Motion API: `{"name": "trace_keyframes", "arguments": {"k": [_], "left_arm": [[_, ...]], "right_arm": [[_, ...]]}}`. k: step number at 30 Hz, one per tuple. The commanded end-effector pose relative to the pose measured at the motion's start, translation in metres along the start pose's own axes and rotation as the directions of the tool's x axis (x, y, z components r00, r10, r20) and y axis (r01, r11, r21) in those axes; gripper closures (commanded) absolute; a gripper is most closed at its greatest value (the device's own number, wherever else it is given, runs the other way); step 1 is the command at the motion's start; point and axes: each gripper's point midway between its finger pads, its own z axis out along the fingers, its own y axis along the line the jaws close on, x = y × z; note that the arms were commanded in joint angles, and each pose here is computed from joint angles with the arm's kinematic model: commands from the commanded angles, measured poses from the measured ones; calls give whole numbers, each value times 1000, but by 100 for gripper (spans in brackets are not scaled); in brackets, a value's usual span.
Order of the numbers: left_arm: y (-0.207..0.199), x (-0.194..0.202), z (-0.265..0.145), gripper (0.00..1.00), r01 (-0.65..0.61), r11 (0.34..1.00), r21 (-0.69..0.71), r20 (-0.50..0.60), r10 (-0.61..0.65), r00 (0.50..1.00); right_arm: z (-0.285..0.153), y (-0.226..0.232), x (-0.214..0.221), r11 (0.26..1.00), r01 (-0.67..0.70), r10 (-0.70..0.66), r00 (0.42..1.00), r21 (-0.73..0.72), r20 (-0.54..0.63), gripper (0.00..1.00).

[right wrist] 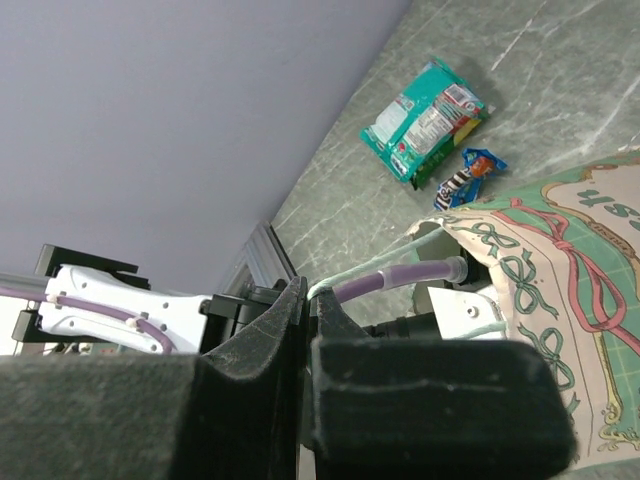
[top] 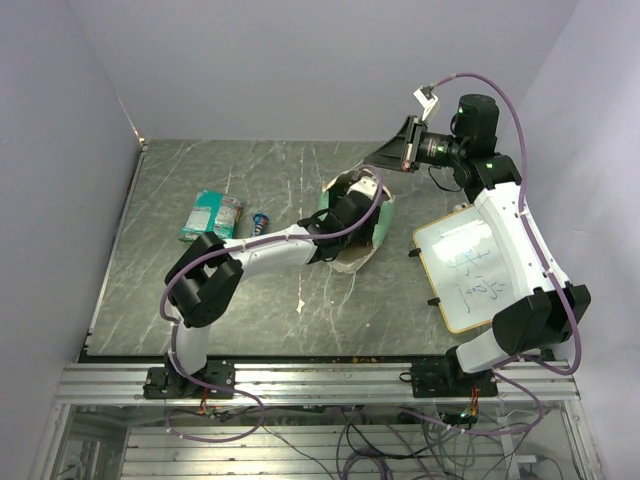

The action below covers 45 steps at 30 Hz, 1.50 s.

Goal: Take the snacks out of the paper bag

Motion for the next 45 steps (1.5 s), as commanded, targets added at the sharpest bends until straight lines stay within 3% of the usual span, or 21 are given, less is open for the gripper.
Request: {"name": "trace_keyframes", "arguments": {"k": [1, 13, 25, 32, 34, 37, 45], "left_arm": [[6, -46, -22, 23, 46, 999, -2, 59, -46, 997], [10, -42, -5, 22, 25, 999, -34, 48, -23, 999], [-3, 5, 16, 26, 13, 1000, 9, -89, -12, 996], [-14, 3, 8, 44, 53, 995, 81, -76, -47, 996], [-14, 0, 7, 57, 54, 995, 89, -70, -48, 996], [-9, -10, 4, 90, 68, 995, 71, -49, -65, 997], [0, -47, -41, 93, 106, 986, 125, 34, -111, 993]], "right_arm": [[-3, 17, -5, 998, 45, -44, 999, -47, 13, 100], [-6, 19, -3, 998, 49, -48, 999, -44, 14, 100], [-8, 21, -4, 997, 58, -57, 998, -41, 18, 100], [-7, 22, -4, 997, 58, -58, 998, -45, 19, 100], [-7, 22, -4, 997, 58, -57, 998, -45, 17, 100], [-7, 22, -5, 997, 58, -58, 998, -43, 16, 100], [-6, 17, -5, 998, 62, -62, 998, -24, 27, 100]]}}
